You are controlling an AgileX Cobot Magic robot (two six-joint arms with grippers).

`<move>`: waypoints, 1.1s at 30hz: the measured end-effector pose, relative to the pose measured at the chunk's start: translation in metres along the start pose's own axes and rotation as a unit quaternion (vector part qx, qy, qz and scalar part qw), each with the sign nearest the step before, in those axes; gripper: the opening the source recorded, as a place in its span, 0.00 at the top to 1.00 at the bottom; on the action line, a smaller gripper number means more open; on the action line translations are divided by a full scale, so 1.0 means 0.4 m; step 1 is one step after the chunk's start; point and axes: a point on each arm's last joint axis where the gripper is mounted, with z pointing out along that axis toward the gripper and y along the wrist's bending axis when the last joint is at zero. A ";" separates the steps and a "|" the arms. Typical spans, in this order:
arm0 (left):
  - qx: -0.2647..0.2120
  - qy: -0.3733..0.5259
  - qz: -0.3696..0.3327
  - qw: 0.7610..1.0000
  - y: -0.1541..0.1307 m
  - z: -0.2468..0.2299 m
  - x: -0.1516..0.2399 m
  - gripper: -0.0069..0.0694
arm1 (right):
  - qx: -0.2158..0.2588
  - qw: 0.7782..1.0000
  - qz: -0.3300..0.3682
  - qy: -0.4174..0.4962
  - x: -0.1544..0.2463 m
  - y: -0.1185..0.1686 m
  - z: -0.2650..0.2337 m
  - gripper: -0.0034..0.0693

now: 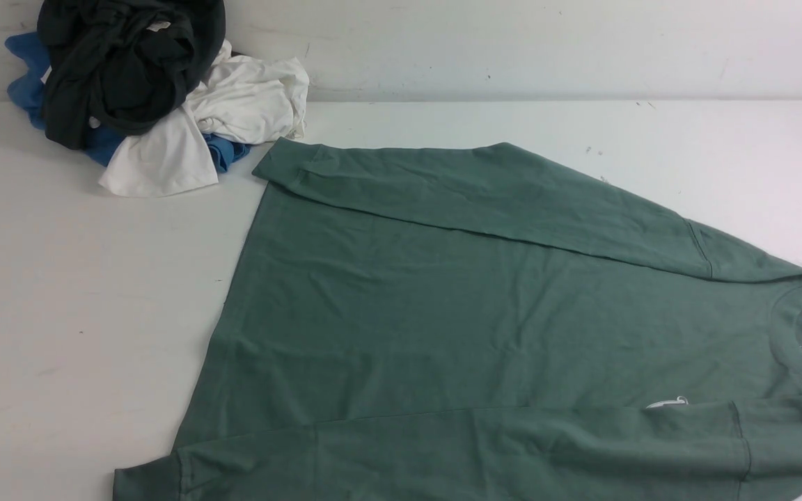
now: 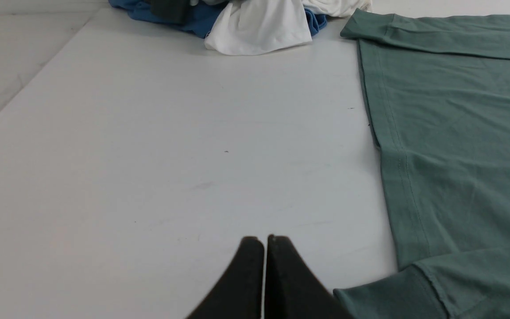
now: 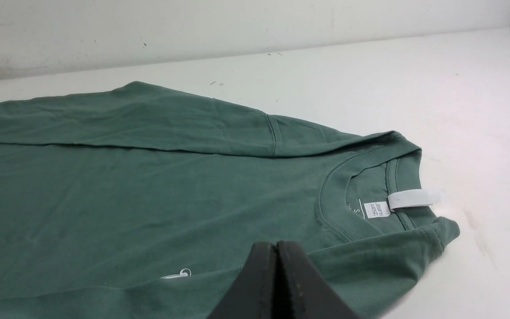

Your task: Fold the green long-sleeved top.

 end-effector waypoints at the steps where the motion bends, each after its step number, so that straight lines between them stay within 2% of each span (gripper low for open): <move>1: 0.000 0.000 0.000 1.000 0.000 0.000 0.000 0.92 | 0.000 1.000 0.000 0.000 0.000 0.000 0.000 0.97; 12: 0.001 0.000 -0.005 1.000 0.000 0.000 0.000 0.92 | 0.000 1.000 0.002 0.001 0.000 0.000 0.000 0.97; 14: 0.004 0.000 -0.025 1.000 -0.002 0.000 0.000 0.92 | 0.000 1.000 0.002 0.001 0.000 0.000 0.000 0.97; 16: 0.017 -0.003 -0.083 0.996 -0.008 0.000 -0.002 0.92 | -0.002 1.000 0.011 0.001 0.000 0.001 0.000 0.97; 17: 0.018 -0.004 -0.091 0.996 -0.008 0.000 -0.002 0.92 | -0.002 1.000 0.011 0.001 0.000 0.001 0.000 0.97; 18: 0.034 -0.007 -0.167 0.985 -0.015 -0.001 -0.006 0.92 | -0.008 0.999 0.044 0.002 0.000 0.004 0.000 0.97; 19: 0.044 -0.012 -0.210 0.977 -0.018 -0.001 -0.009 0.92 | -0.011 0.998 0.063 0.002 0.000 0.005 0.000 0.97; 20: 0.060 -0.016 -0.292 0.954 -0.024 -0.002 -0.015 0.92 | -0.020 0.993 0.112 0.002 -0.001 0.009 0.000 0.97; 22: 0.087 -0.016 -0.410 0.908 -0.033 -0.003 -0.023 0.92 | -0.034 0.979 0.201 0.006 -0.001 0.016 -0.001 0.97; 24: 0.104 -0.012 -0.483 0.869 -0.039 -0.005 -0.027 0.92 | -0.051 0.950 0.307 0.013 -0.002 0.024 -0.001 0.97; 26: 0.117 -0.010 -0.530 0.840 -0.042 -0.006 -0.032 0.92 | -0.065 0.919 0.388 0.019 -0.003 0.030 -0.002 0.97; 27: 0.121 -0.012 -0.543 0.831 -0.043 -0.007 -0.034 0.92 | -0.075 0.896 0.438 0.023 -0.005 0.035 -0.003 0.97; 29: 0.124 -0.014 -0.546 0.829 -0.043 -0.007 -0.036 0.92 | -0.083 0.875 0.477 0.024 -0.008 0.038 -0.003 0.97; 31: 0.125 -0.014 -0.545 0.829 -0.044 -0.007 -0.036 0.92 | -0.086 0.870 0.485 0.020 -0.011 0.038 -0.003 0.97; 33: 0.126 -0.014 -0.544 0.830 -0.044 -0.007 -0.036 0.92 | -0.085 0.876 0.475 0.015 -0.012 0.037 -0.003 0.97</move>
